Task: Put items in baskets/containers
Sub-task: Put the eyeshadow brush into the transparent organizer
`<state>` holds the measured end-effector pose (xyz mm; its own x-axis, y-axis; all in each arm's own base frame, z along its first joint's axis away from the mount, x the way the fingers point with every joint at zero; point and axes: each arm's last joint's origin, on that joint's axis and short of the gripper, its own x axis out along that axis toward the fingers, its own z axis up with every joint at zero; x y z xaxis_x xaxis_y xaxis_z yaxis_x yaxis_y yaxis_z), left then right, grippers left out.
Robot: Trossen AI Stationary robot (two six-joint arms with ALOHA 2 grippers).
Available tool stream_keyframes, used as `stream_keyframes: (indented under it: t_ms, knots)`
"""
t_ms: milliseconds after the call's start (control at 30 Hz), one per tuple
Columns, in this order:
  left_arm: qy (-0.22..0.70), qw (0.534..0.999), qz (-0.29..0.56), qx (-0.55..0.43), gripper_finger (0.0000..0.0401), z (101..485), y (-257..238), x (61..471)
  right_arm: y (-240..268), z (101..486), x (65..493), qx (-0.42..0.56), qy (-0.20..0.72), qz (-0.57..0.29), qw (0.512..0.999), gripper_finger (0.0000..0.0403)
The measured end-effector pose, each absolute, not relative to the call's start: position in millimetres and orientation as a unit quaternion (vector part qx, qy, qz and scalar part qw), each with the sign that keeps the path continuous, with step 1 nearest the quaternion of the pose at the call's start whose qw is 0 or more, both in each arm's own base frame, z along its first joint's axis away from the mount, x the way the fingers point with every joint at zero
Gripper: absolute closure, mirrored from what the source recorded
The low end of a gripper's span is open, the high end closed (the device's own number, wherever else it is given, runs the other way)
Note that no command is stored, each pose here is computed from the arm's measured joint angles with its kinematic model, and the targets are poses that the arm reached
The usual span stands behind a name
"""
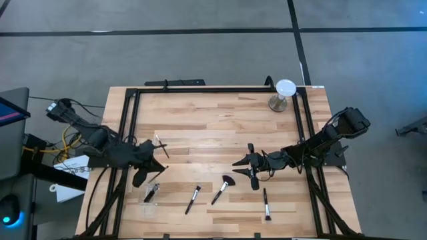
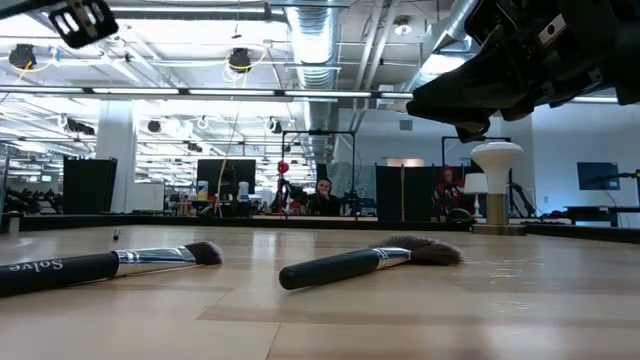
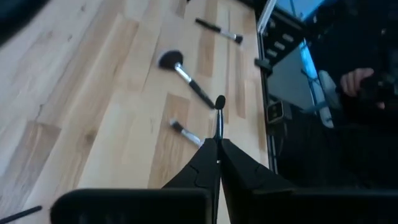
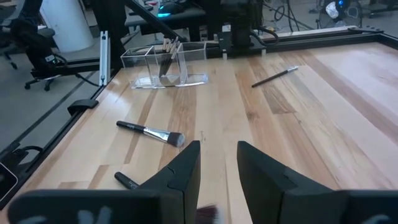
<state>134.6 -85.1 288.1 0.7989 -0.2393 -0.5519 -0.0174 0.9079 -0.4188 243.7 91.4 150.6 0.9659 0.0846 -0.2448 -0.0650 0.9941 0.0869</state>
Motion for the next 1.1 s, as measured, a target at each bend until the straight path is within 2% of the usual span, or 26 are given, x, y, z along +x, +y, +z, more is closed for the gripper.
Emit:
stream_keyframes:
  t_ms: [300, 600, 1100]
  knots:
    - [0.248, 0.945, -0.032, -0.21, 0.0396, 288, -119, 108, 91, 150, 244, 0.043, 0.126, 0.037, 0.99, 0.0305]
    - [0.273, 0.938, -0.008, -0.215, 0.0396, 242, -145, 91, 91, 150, 244, 0.044, 0.126, 0.037, 0.99, 0.0305]
    - [0.225, 0.948, -0.016, -0.224, 0.0396, 216, -151, 79, 91, 150, 244, 0.044, 0.126, 0.037, 0.99, 0.0305]
